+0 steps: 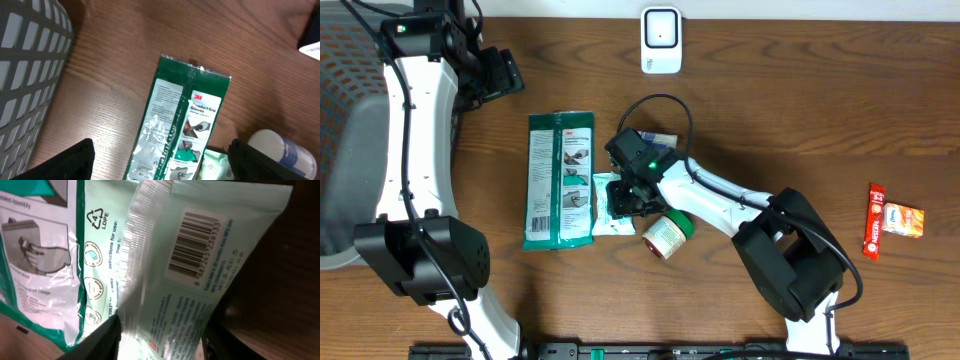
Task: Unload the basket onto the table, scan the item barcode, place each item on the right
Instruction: 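Grasp the mint-green wet-wipe pack with the right gripper, then lift the wipe pack up toward the left gripper near the scanner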
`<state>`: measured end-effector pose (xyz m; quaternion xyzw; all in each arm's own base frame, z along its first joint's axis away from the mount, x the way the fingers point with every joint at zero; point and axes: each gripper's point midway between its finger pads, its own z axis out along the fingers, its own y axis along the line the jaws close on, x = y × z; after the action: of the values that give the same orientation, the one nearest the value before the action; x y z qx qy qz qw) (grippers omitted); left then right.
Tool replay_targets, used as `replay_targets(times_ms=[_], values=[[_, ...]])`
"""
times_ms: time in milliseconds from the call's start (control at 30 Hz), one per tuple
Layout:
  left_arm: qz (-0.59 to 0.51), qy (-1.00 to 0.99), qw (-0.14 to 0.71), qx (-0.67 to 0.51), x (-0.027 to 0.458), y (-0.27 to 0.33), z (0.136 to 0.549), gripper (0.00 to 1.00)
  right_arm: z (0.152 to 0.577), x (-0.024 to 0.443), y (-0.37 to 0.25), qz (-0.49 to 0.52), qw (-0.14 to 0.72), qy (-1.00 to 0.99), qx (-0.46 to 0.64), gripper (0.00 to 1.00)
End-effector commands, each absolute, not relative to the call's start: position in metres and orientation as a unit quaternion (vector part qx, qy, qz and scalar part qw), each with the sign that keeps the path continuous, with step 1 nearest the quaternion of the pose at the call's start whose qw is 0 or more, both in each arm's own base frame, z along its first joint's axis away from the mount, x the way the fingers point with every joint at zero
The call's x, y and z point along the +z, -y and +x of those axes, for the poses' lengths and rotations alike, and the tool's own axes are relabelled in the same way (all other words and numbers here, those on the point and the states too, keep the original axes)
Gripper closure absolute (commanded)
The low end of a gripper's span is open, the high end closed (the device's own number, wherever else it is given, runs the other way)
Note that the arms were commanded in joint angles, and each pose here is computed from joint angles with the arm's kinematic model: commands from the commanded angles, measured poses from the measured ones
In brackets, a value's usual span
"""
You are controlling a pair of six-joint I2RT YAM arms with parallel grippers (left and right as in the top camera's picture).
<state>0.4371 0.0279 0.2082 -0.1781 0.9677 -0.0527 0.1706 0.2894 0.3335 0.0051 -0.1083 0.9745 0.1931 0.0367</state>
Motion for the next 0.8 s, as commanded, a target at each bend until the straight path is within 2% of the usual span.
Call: replay_targets(times_ms=[0, 133, 367, 567, 767], values=[[-0.186, -0.964, 0.181, -0.052, 0.22, -0.03, 0.431, 0.15, 0.273, -0.023, -0.315, -0.097, 0.004, -0.981, 0.165, 0.68], [-0.186, -0.964, 0.181, -0.052, 0.219, -0.03, 0.431, 0.15, 0.277, -0.023, -0.309, -0.097, 0.013, -0.984, 0.149, 0.98], [-0.186, -0.964, 0.181, -0.052, 0.219, -0.03, 0.431, 0.15, 0.29, 0.004, -0.293, -0.112, 0.034, -0.982, 0.15, 0.99], [-0.186, -0.964, 0.181, -0.052, 0.22, -0.03, 0.431, 0.15, 0.306, 0.07, -0.295, -0.162, 0.114, -0.962, 0.188, 0.99], [-0.186, -0.964, 0.181, -0.052, 0.219, -0.03, 0.431, 0.15, 0.309, 0.131, -0.297, -0.168, 0.181, -0.943, 0.224, 0.99]])
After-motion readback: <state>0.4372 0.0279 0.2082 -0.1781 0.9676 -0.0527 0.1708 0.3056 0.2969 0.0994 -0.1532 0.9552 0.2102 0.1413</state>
